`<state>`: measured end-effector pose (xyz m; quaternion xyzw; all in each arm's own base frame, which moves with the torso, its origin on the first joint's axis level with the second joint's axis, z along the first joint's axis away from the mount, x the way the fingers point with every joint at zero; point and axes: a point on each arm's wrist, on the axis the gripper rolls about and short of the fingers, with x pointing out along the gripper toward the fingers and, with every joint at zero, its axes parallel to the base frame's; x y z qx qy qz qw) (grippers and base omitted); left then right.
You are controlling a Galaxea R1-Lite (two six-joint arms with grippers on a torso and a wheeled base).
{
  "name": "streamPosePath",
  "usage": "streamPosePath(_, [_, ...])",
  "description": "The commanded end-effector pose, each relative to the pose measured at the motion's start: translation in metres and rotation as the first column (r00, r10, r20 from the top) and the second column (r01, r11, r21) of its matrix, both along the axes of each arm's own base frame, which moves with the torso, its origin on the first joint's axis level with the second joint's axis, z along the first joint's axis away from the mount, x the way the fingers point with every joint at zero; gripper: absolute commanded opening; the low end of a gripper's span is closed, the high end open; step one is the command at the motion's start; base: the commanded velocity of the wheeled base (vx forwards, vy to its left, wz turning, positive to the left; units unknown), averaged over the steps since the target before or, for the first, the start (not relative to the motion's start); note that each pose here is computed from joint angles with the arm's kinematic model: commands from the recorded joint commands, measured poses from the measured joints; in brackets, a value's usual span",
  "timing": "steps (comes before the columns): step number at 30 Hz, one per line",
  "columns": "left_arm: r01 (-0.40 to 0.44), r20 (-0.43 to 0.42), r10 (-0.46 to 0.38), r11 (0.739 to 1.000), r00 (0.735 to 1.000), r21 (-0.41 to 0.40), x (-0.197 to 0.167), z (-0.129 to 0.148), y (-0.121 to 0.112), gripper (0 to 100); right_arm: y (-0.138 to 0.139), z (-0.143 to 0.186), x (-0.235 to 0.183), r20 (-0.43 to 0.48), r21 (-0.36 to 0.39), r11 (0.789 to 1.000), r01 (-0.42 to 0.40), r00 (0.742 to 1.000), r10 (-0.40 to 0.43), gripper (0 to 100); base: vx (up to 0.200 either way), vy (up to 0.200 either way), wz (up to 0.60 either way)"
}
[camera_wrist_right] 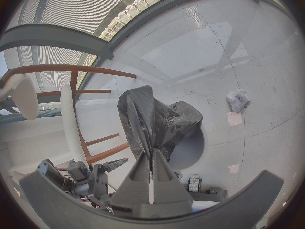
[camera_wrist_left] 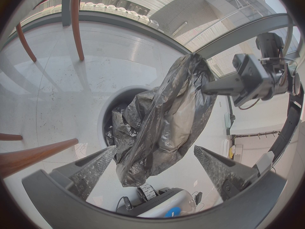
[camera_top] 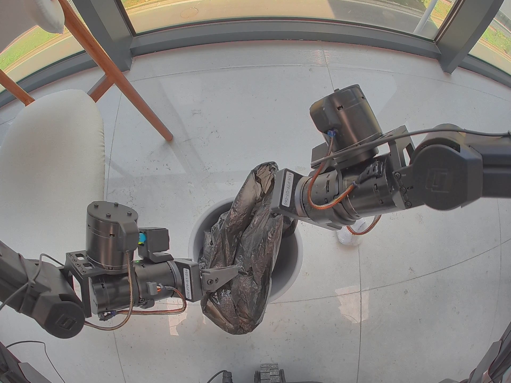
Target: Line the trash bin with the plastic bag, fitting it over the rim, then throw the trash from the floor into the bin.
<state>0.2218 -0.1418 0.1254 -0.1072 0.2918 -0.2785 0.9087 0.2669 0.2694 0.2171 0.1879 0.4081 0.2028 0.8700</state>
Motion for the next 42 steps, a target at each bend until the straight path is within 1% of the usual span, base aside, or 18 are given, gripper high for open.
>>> streamPosePath(1, [0.013, -0.041, -0.011, 0.998, 0.999, 0.063, 0.015, -0.032, -0.007, 100, -0.004, 0.011, 0.0, 0.026, 0.021, 1.0, 0.003, 1.0, -0.004, 0, 0.0, 0.0, 0.0])
streamPosePath(6, [0.024, 0.018, -0.026, 0.995, 0.999, 0.093, 0.025, -0.051, -0.004, 100, -0.008, 0.019, 0.0, 0.044, 0.037, 0.999, 0.009, 0.999, -0.011, 0, 0.0, 0.0, 0.0])
streamPosePath(10, [0.023, 0.024, -0.026, 0.995, 0.999, 0.094, 0.03, -0.068, -0.005, 100, -0.012, 0.023, 0.001, 0.049, 0.046, 0.999, 0.018, 0.999, -0.02, 0, 0.0, 0.0, 0.0])
streamPosePath(11, [0.023, 0.024, -0.026, 0.995, 0.999, 0.094, 0.031, -0.072, -0.005, 0, -0.013, 0.024, 0.001, 0.051, 0.049, 0.999, 0.018, 0.998, -0.021, 0, 0.0, 0.0, 0.0])
streamPosePath(15, [0.014, 0.044, -0.018, 0.997, 0.999, 0.079, 0.034, -0.079, -0.004, 0, -0.014, 0.027, 0.0, 0.057, 0.055, 0.998, 0.019, 0.998, -0.022, 0, 0.0, 0.0, 0.0])
streamPosePath(20, [0.013, 0.073, -0.017, 0.998, 0.997, 0.057, 0.036, -0.078, -0.005, 0, -0.019, 0.029, -0.001, 0.056, 0.055, 0.998, 0.027, 0.998, -0.03, 0, 0.0, 0.0, 0.0])
streamPosePath(24, [0.041, 0.078, -0.044, 0.999, 0.996, 0.031, 0.036, -0.074, -0.004, 0, -0.025, 0.029, -0.001, 0.049, 0.05, 0.998, 0.034, 0.998, -0.036, 0, 0.0, 0.0, 0.0])
streamPosePath(27, [0.026, 0.108, -0.024, 0.999, 0.994, -0.018, 0.034, -0.055, 0.004, 0, -0.032, 0.016, -0.005, 0.032, -0.014, 1.0, 0.012, 0.999, -0.011, 0, 0.0, 0.0, 0.0])
streamPosePath(28, [0.024, 0.109, -0.022, 1.0, 0.994, -0.02, 0.033, -0.055, 0.005, 0, -0.033, 0.015, -0.005, 0.031, -0.019, 1.0, 0.01, 0.999, -0.009, 0, 0.0, 0.0, 0.0])
streamPosePath(29, [0.01, 0.11, -0.005, 0.999, 0.994, -0.047, 0.031, -0.045, 0.008, 0, -0.036, 0.001, -0.011, 0.016, -0.077, 0.997, -0.024, 1.0, 0.025, 0, 0.0, 0.0, 0.0])
streamPosePath(30, [0.0, 0.109, 0.006, 0.998, 0.994, -0.056, 0.03, -0.041, 0.01, 0, -0.038, -0.006, -0.013, 0.011, -0.111, 0.993, -0.045, 0.999, 0.046, 0, 0.0, 0.0, 0.0])
streamPosePath(31, [-0.014, 0.106, 0.02, 0.998, 0.994, -0.059, 0.029, -0.037, 0.014, 0, -0.039, -0.011, -0.014, 0.006, -0.139, 0.988, -0.063, 0.998, 0.065, 0, 0.0, 0.0, 0.0])
streamPosePath(32, [-0.014, 0.106, 0.02, 0.998, 0.994, -0.059, 0.029, -0.037, 0.014, 0, -0.039, -0.011, -0.014, 0.006, -0.139, 0.988, -0.063, 0.998, 0.065, 0, 0.0, 0.0, 0.0])
streamPosePath(33, [-0.036, 0.109, 0.043, 0.997, 0.993, -0.064, 0.025, -0.024, 0.023, 0, -0.042, -0.018, -0.016, 0.002, -0.183, 0.978, -0.096, 0.995, 0.098, 0, 0.0, 0.0, 0.0])
streamPosePath(34, [-0.042, 0.102, 0.049, 0.997, 0.994, -0.064, 0.022, -0.018, 0.026, 0, -0.044, -0.019, -0.017, 0.0, -0.19, 0.976, -0.108, 0.994, 0.111, 0, 0.0, 0.0, 0.0])
streamPosePath(37, [-0.048, 0.088, 0.054, 0.997, 0.995, -0.063, 0.013, 0.001, 0.031, 0, -0.044, -0.015, -0.019, -0.008, -0.157, 0.977, -0.146, 0.989, 0.147, 0, 0.0, 0.0, 0.0])
streamPosePath(39, [-0.063, 0.056, 0.067, 0.996, 0.996, -0.063, 0.006, 0.013, 0.036, 0, -0.043, -0.016, -0.02, -0.018, -0.145, 0.975, -0.17, 0.985, 0.169, 0, 0.0, 0.0, 0.0])
streamPosePath(42, [-0.078, 0.03, 0.081, 0.994, 0.996, -0.075, -0.002, 0.03, 0.04, 0, -0.038, -0.014, -0.02, -0.015, -0.127, 0.975, -0.184, 0.983, 0.183, 0, 0.0, 0.0, 0.0])
